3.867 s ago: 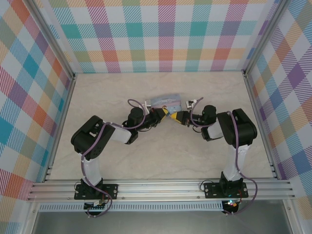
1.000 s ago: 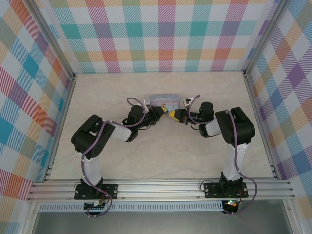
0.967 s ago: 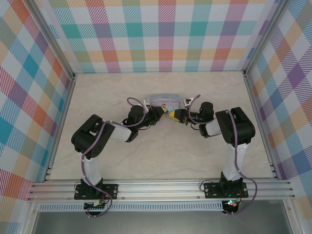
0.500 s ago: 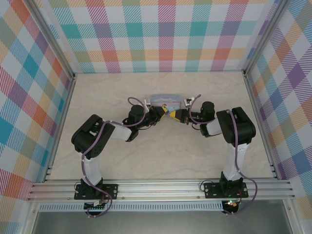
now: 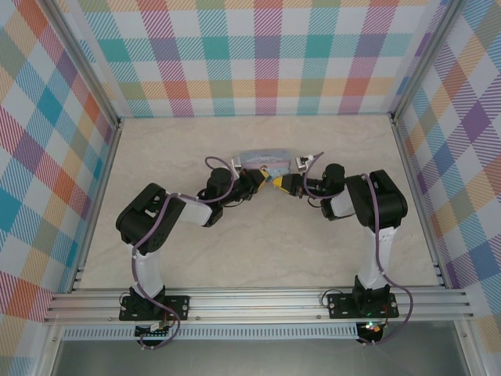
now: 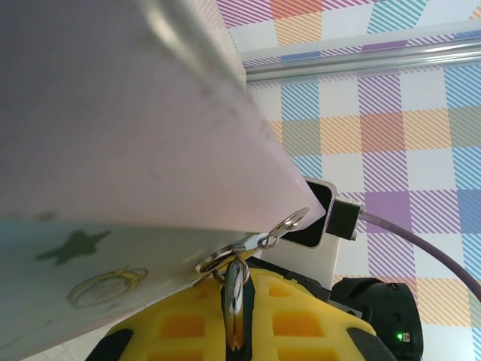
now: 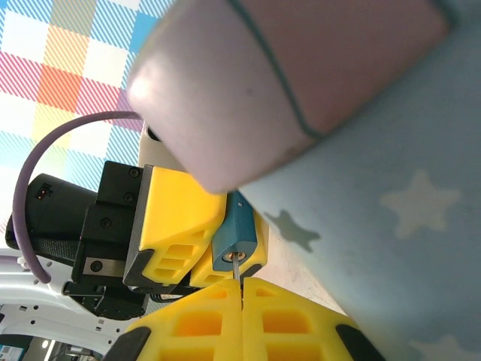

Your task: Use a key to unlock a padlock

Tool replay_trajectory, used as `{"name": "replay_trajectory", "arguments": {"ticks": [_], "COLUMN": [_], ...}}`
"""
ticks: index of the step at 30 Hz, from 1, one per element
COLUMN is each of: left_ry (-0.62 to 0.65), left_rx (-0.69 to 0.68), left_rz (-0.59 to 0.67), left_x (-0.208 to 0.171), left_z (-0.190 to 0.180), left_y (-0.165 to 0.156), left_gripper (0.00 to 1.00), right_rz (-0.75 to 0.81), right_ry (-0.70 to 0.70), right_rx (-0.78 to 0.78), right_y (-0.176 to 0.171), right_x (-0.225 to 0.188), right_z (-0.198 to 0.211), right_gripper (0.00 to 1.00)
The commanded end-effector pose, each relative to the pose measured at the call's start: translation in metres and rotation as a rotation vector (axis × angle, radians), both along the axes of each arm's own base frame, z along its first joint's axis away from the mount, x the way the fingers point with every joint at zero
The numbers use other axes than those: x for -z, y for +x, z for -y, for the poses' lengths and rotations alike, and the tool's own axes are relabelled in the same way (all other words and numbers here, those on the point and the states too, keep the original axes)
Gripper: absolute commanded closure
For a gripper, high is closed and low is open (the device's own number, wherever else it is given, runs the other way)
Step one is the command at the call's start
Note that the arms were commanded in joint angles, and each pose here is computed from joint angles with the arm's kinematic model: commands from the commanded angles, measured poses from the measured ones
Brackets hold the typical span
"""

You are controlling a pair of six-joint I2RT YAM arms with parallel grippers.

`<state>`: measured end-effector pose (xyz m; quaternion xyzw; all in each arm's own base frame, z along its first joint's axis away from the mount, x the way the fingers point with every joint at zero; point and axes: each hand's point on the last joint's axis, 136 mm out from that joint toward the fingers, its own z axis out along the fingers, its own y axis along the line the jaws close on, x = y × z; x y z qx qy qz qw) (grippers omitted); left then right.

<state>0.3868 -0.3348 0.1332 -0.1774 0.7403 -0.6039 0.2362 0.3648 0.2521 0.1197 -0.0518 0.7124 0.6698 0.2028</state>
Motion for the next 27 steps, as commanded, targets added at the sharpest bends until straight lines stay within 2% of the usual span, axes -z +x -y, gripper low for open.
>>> {"name": "replay_trajectory", "arguments": {"ticks": [1, 7, 13, 18, 27], "left_ry": [-0.146, -0.158, -0.111, -0.017, -0.005], "left_rx": [0.368, 0.391, 0.416, 0.409, 0.384], "left_rz": [0.068, 0.082, 0.085, 0.082, 0.1], "left_x": [-0.047, -0.054, -0.038, -0.016, -0.008], "left_z": [0.063, 0.064, 0.063, 0.06, 0.061], "left_y": [-0.075, -0.079, -0.084, -0.084, -0.077], "left_gripper": [1.0, 1.0, 1.0, 1.0, 1.0], "right_rz": [0.076, 0.073, 0.096, 0.075, -0.009], "right_ry": [0.0, 0.009, 0.037, 0.072, 0.081], "right_rx": [0.144, 0.136, 0.137, 0.134, 0.144], "right_y": [0.033, 0.035, 0.034, 0.035, 0.023], "right_x": [-0.004, -0.002, -0.029, -0.046, -0.039], "right_z": [0.002, 0.0, 0.001, -0.001, -0.005], "right_gripper": [0.99, 0.99, 0.99, 1.0, 1.0]}}
